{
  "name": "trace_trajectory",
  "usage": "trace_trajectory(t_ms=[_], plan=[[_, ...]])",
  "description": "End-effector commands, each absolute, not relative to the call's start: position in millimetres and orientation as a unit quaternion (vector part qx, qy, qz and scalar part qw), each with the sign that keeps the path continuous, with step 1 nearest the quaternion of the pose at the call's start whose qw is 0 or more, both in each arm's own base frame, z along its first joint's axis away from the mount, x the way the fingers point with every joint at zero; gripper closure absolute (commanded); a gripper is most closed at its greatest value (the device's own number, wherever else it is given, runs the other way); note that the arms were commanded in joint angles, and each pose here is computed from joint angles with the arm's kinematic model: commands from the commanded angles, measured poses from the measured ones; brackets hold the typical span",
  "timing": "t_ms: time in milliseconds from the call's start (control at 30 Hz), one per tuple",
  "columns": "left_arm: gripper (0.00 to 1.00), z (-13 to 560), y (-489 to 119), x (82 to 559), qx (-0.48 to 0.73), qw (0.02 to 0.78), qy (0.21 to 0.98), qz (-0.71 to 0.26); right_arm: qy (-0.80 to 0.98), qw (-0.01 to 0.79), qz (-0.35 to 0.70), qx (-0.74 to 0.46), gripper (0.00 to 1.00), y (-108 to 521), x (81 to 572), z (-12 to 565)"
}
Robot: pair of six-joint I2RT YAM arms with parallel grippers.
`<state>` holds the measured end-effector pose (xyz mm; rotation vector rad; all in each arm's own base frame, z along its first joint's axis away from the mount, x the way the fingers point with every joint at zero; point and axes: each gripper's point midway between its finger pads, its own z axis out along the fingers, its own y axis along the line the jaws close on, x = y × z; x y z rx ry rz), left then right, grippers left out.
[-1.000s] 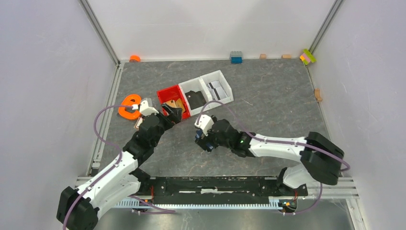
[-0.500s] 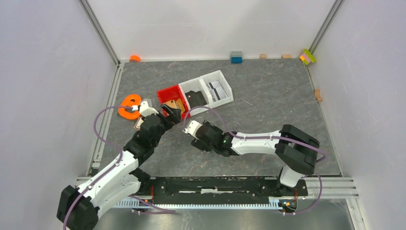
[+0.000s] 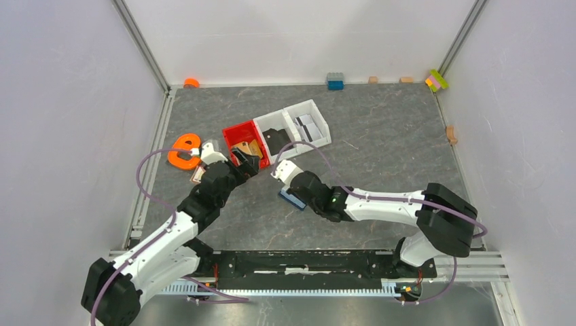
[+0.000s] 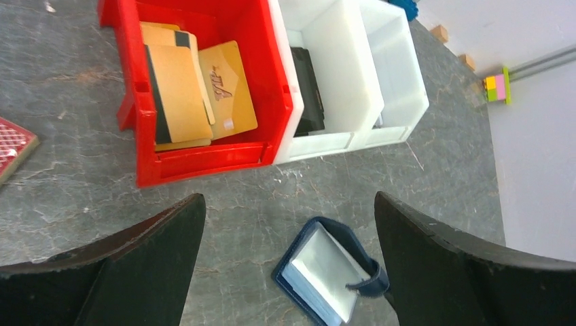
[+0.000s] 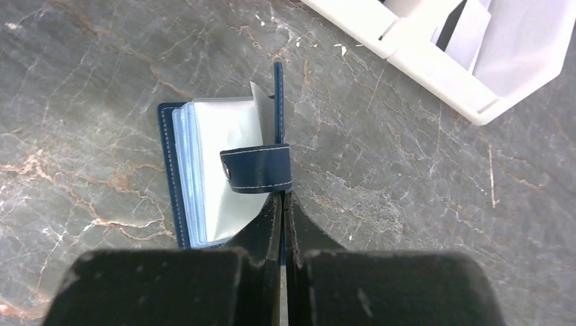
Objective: Take the credit cards out of the card holder
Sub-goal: Open the card holder at the center of the board.
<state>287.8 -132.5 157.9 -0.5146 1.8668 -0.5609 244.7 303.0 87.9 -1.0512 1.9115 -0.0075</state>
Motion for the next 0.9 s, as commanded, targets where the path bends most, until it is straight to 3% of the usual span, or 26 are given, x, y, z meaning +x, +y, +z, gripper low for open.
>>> trace_trajectory(t_ms=[0,333,567,667,800,867], plan=[[0.01,169,-156,291,-0.168,0.531,0.785,-0.273,0.795,0.478,0.037,-0.372,1.0,296,263,96],[0.05,144,-210,293,-0.069,0.439,0.838,-0.317,0.831,0.447,0.23,-0.238,1.0,261,282,85],[0.12,121,-240,288,-0.031,0.362,0.864,-0.349,0.854,0.393,0.268,-0.208,1.0,254,285,59],[0.18,116,-245,286,-0.031,0.344,0.868,-0.357,0.863,0.389,0.253,-0.201,1.0,248,289,54],[0.38,111,-246,286,-0.031,0.333,0.875,-0.349,0.872,0.384,0.233,-0.193,0.98,241,292,49],[0.39,106,-244,286,-0.034,0.327,0.881,-0.34,0.876,0.379,0.229,-0.193,0.98,239,293,47]])
